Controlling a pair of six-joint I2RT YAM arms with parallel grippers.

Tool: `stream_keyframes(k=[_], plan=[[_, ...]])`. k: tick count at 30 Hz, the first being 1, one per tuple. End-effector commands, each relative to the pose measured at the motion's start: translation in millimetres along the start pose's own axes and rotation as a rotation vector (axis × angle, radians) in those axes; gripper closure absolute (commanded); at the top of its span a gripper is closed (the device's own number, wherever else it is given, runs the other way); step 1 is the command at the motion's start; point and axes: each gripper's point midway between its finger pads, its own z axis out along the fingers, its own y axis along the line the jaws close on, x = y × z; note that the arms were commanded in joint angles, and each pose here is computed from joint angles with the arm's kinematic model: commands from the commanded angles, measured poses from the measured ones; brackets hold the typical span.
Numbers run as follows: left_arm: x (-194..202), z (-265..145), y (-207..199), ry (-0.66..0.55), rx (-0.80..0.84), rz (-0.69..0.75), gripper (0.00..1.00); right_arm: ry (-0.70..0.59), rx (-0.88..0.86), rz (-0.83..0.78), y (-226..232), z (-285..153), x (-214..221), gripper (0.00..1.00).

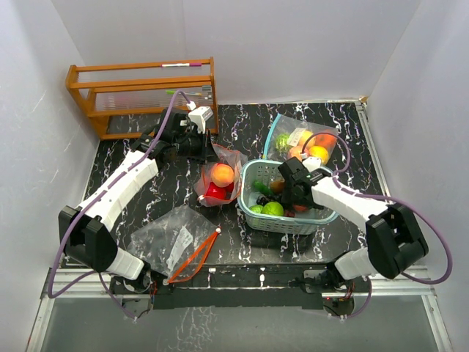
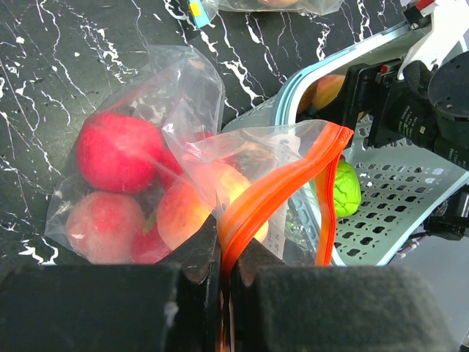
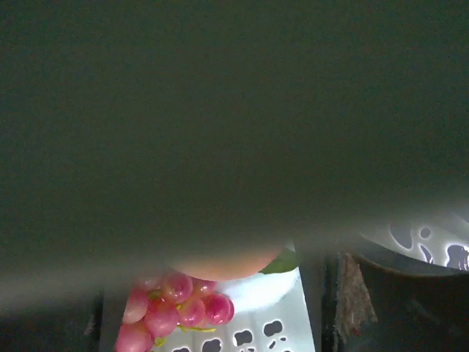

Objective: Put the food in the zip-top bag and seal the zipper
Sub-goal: Pick up the fake fruit from the bin, then place the fake fruit in the zipper food storage bag.

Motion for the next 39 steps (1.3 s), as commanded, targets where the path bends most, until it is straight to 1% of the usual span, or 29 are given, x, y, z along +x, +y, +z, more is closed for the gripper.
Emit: stream_keyframes(k=[1,4,5,6,10,13,19,21,25,27,29,30,33,35,39], plan=[[-3,-12,-11,-0.026,0.027,0.028,1.00,0.013,-0.035,0.019,5,4,6,0.24],[-4,-13,-11,-0.026,0.023,0.030,1.00,-0.020,-0.063,0.034,6,-5,-3,0.47],[-4,-13,-11,-0.027,0.022,0.031,1.00,-0.041,-0.081,0.047,7,-12,-9,0.51],[-4,-13,-11,-0.027,0.022,0.030,1.00,-0.063,-0.098,0.058,8,-19,-16,0.52],[-5,-13,-11,-0.029,0.021,0.031,1.00,-0.145,-0.180,0.082,13,-54,-47,0.53],[-6,-13,-11,-0.029,0.020,0.032,1.00,-0.179,-0.265,0.058,18,-84,-64,0.53],[-7,-13,-11,-0.029,0.018,0.034,1.00,-0.234,-0.461,-0.022,24,-141,-77,0.52],[-8,-12,-10,-0.029,0.017,0.033,1.00,-0.283,-0.564,-0.036,30,-169,-86,0.52],[-9,-11,-11,-0.032,0.023,0.029,1.00,-0.423,-0.803,-0.064,46,-226,-105,0.53],[-11,-11,-12,-0.034,0.026,0.028,1.00,-0.461,-0.918,-0.081,59,-246,-109,0.55],[-11,-11,-13,-0.036,0.031,0.026,1.00,-0.467,-1.032,-0.103,76,-262,-110,0.58],[-11,-10,-13,-0.035,0.032,0.023,1.00,-0.457,-1.077,-0.115,85,-266,-109,0.59],[-12,-10,-14,-0.036,0.034,0.021,1.00,-0.490,-1.201,-0.157,117,-289,-110,0.60],[-13,-10,-14,-0.040,0.034,0.020,1.00,-0.523,-1.231,-0.188,138,-302,-107,0.60],[-17,-11,-15,-0.042,0.031,0.019,1.00,-0.509,-1.237,-0.279,185,-310,-92,0.60]])
